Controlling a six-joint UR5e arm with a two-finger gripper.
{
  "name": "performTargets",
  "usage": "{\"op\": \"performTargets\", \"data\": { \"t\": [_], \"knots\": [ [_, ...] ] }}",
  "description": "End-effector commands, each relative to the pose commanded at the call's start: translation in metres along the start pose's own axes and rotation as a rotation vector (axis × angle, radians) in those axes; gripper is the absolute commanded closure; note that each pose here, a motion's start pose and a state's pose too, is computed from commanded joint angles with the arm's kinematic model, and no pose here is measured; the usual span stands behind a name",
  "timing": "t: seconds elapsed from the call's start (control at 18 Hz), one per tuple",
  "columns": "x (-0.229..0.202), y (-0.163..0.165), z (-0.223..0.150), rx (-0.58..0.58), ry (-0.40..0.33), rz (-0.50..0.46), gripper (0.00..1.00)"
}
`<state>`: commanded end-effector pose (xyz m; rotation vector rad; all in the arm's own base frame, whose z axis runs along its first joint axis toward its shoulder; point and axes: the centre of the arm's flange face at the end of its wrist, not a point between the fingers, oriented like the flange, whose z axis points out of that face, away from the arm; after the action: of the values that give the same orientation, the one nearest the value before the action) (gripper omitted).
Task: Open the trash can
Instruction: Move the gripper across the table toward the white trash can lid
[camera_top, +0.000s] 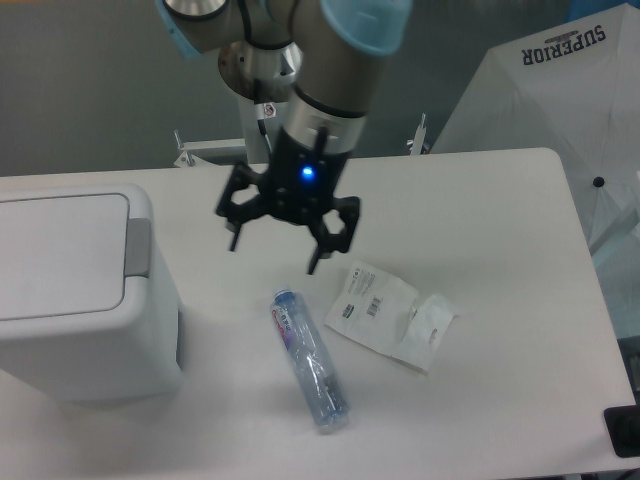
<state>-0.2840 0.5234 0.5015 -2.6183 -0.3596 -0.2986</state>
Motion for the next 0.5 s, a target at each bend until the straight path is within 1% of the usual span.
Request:
{"op": "performTargets", "data": {
  "t": [0.11,0.28,0.5],
  "knots": [
    [0.009,-0.002,0.004,-0.003,0.007,-0.02,0.0],
    [0.028,-0.005,0.008,-0.005,0.017,-0.005,0.0],
    [0.031,-0.005,0.012,-0.012,0.02,-0.03,0.0]
  ]
}}
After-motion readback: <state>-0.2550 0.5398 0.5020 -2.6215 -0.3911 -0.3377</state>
